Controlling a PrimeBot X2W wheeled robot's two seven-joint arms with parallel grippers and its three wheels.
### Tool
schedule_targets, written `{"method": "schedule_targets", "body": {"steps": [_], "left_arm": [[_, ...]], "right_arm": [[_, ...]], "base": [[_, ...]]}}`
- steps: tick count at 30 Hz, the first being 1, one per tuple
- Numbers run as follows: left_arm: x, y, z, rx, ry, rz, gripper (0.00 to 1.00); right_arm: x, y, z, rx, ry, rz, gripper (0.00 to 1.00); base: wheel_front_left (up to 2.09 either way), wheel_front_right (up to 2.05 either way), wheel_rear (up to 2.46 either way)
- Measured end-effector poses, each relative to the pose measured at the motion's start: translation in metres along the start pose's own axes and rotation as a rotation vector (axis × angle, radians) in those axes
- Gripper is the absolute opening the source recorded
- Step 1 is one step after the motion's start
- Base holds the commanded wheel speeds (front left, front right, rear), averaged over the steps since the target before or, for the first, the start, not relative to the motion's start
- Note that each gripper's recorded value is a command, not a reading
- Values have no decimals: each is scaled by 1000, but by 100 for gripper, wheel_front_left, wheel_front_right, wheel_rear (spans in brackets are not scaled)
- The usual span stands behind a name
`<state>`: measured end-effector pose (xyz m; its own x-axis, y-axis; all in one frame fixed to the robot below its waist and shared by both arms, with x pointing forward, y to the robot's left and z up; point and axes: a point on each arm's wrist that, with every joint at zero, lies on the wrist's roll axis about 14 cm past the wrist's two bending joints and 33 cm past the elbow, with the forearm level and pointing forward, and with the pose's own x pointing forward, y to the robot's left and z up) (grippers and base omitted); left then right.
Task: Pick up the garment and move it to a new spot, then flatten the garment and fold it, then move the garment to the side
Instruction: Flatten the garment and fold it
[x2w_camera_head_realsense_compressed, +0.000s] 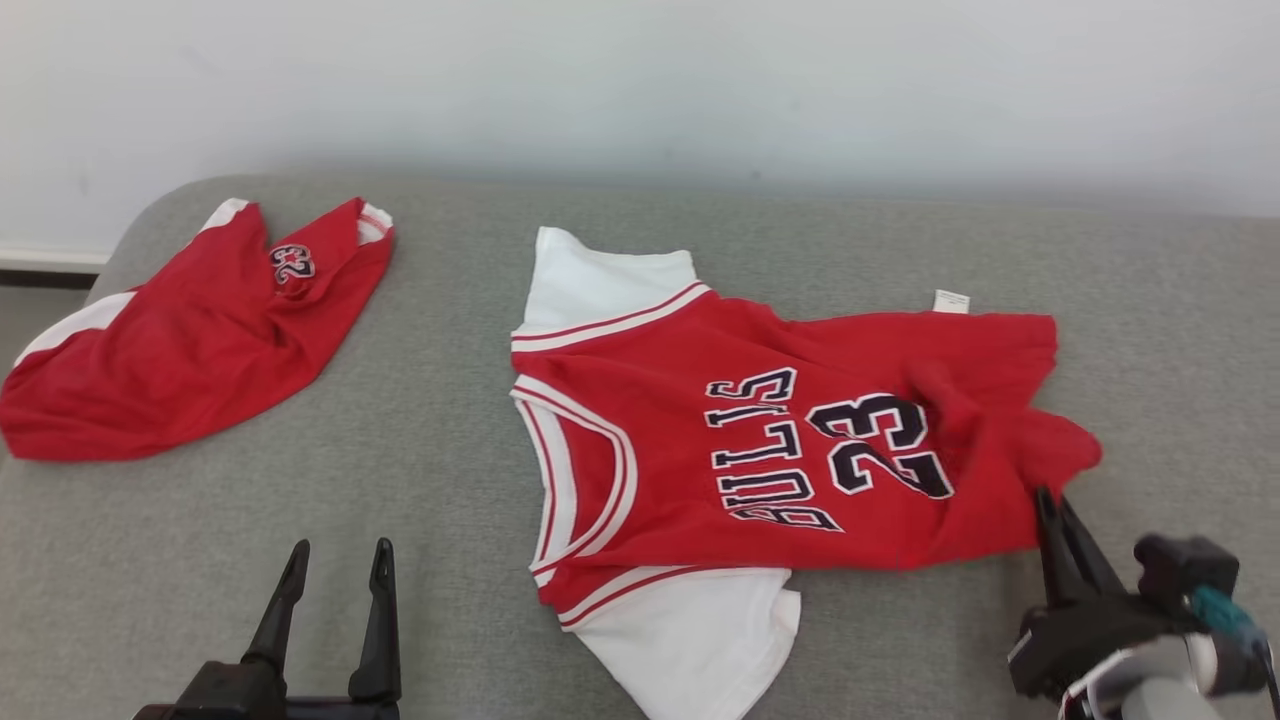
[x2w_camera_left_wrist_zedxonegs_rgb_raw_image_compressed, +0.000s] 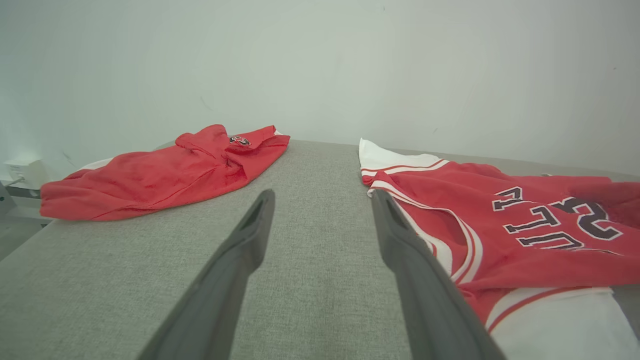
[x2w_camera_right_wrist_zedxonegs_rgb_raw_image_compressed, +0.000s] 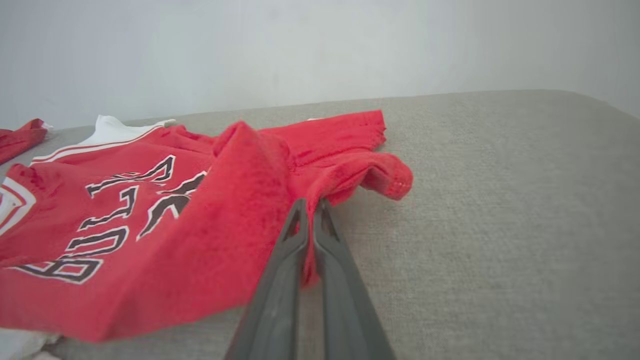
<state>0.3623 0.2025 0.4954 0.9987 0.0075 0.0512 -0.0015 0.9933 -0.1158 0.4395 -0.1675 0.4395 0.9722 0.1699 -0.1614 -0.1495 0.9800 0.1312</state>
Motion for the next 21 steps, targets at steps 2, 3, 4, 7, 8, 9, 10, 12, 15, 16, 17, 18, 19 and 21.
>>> {"method": "schedule_targets", "body": {"steps": [2, 3, 4, 7, 8, 9, 10, 12, 15, 16, 17, 18, 19, 21], "left_arm": [[2, -5, 0, -4, 0, -14, 100], [3, -8, 0, -6, -2, -23, 100], [5, -10, 0, -7, -3, -30, 100], [8, -17, -2, -11, 0, -49, 100], [9, -18, -2, -11, 1, -54, 100], [10, -19, -2, -11, 1, -56, 100], [11, -20, -2, -11, -1, -59, 100], [12, -21, -1, -8, -4, -63, 100], [12, -22, 0, -7, -7, -67, 100], [11, -23, 1, -7, -8, -68, 100], [10, -22, 1, -6, -8, -67, 100], [10, -22, 1, -6, -9, -67, 100], [9, -22, 2, -5, -10, -66, 100], [8, -21, 2, -4, -12, -65, 100]], "right_arm": [[-14, -8, -4, 9, -4, -32, 0], [-21, -12, -6, 13, -5, -49, 0], [-26, -16, -8, 16, -3, -64, 0], [-41, -20, -12, 30, 1, -100, 0], [-45, -21, -14, 36, 3, -111, 0], [-50, -22, -15, 41, 8, -121, 0], [-54, -23, -16, 47, 9, -131, 0], [-61, -25, -16, 51, 7, -147, 100], [-71, -28, -17, 52, 12, -166, 100], [-74, -30, -15, 50, 6, -173, 100], [-76, -30, -12, 48, -7, -177, 100], [-77, -31, -7, 41, -21, -181, 100], [-79, -32, -3, 35, -34, -182, 100], [-82, -33, 5, 21, -59, -186, 100]], "base": [[0, 0, 0], [0, 0, 0], [0, 0, 0], [0, 0, 0], [0, 0, 0], [0, 0, 0], [0, 0, 0], [0, 0, 0], [0, 0, 0], [0, 0, 0], [0, 0, 0], [0, 0, 0], [0, 0, 0], [0, 0, 0]]}}
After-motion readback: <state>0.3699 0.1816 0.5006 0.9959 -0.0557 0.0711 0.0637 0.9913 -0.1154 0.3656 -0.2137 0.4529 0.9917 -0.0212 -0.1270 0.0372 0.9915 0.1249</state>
